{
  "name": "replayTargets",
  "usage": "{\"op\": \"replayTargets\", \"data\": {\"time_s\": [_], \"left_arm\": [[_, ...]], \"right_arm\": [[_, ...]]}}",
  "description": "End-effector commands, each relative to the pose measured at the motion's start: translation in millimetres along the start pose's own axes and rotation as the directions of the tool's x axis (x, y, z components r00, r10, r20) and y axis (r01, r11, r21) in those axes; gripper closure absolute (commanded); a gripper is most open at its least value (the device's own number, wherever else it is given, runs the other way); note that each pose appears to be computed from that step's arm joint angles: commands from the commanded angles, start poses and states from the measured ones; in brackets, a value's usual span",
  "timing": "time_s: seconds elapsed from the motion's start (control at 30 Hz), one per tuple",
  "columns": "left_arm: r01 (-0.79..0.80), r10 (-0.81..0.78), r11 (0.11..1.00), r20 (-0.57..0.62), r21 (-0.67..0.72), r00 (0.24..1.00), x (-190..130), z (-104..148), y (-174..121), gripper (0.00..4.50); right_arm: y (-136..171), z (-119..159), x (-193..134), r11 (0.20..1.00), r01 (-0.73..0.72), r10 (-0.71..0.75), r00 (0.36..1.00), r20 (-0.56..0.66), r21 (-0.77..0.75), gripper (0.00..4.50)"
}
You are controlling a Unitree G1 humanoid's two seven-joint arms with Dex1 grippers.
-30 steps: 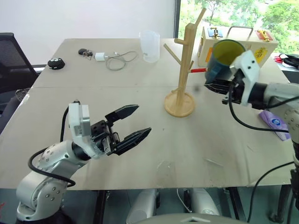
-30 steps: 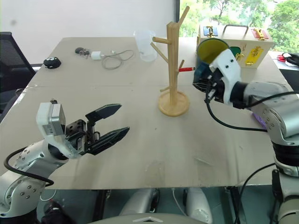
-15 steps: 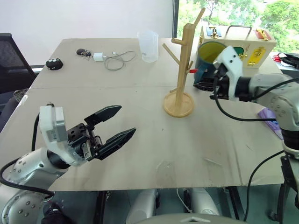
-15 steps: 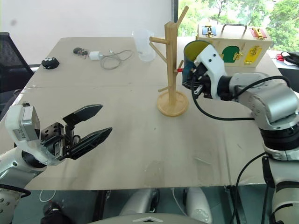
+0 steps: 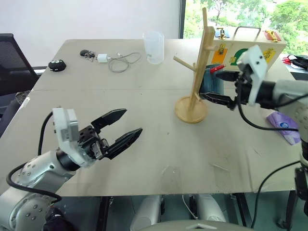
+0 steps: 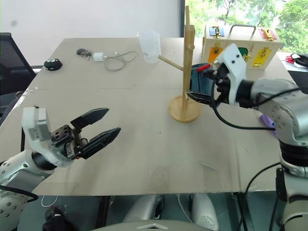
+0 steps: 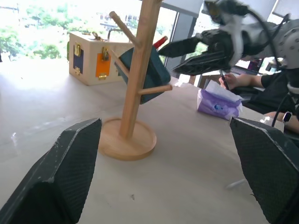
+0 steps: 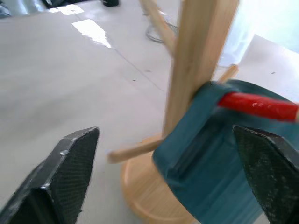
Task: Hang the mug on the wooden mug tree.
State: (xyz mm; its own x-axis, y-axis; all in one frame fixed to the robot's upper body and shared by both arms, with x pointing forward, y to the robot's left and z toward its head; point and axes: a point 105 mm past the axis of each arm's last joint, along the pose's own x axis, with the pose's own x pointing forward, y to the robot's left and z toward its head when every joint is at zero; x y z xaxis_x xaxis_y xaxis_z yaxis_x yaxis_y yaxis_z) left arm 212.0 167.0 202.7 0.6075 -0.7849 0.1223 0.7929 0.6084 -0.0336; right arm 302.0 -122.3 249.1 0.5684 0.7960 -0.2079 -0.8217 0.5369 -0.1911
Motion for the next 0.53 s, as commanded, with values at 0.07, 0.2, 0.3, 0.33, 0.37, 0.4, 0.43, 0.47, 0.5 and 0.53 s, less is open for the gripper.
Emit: {"op": "replayTargets", "data": {"time_s": [0.07, 0.2, 0.3, 0.33, 0.37, 0.4, 0.43, 0.47, 0.5, 0.53], "left_arm": [[0.004, -0.005, 1.000, -0.099, -0.008, 0.995, 4.0, -17.4, -0.6, 0.00], [0.010, -0.017, 0.999, -0.160, -0.045, 0.987, -0.2, -31.1, 0.0, 0.00], [-0.057, 0.044, 0.997, -0.201, -0.059, 0.979, -9.2, -44.7, 10.7, 0.00], [-0.082, 0.069, 0.995, -0.209, -0.053, 0.975, -11.9, -49.3, 15.1, 0.00], [-0.096, 0.084, 0.994, -0.213, -0.048, 0.974, -13.6, -52.1, 17.8, 0.00], [-0.101, 0.089, 0.994, -0.215, -0.047, 0.972, -14.5, -53.8, 18.9, 0.00], [-0.127, 0.115, 0.991, -0.233, -0.035, 0.966, -16.1, -58.3, 22.9, 0.00], [-0.132, 0.120, 0.991, -0.243, -0.032, 0.963, -16.7, -61.0, 23.6, 0.00], [-0.138, 0.129, 0.990, -0.256, -0.020, 0.958, -17.3, -63.7, 24.7, 0.00], [-0.158, 0.154, 0.987, -0.281, 0.008, 0.947, -18.4, -67.6, 28.8, 0.00]], "right_arm": [[11.1, 10.0, -25.5, 1.000, -0.005, 0.007, 0.997, 0.072, -0.030, 0.03], [10.4, -22.1, -55.6, 0.997, 0.075, -0.075, 0.997, 0.031, -0.008, 0.03], [13.6, -71.4, -79.7, 0.990, 0.135, -0.132, 0.987, -0.088, 0.029, 0.03], [13.7, -89.0, -88.4, 0.983, 0.175, -0.169, 0.979, -0.115, 0.050, 0.03], [14.3, -99.7, -94.1, 0.978, 0.202, -0.193, 0.973, -0.128, 0.059, 0.03], [15.5, -106.3, -97.3, 0.974, 0.215, -0.205, 0.970, -0.132, 0.065, 0.03], [18.1, -115.9, -101.6, 0.971, 0.229, -0.217, 0.966, -0.141, 0.074, 0.03], [21.4, -122.3, -104.1, 0.969, 0.234, -0.221, 0.965, -0.142, 0.083, 0.03], [24.3, -127.6, -105.8, 0.965, 0.242, -0.227, 0.964, -0.141, 0.097, 0.03], [26.3, -131.7, -106.5, 0.963, 0.251, -0.236, 0.962, -0.140, 0.100, 0.03]]}}
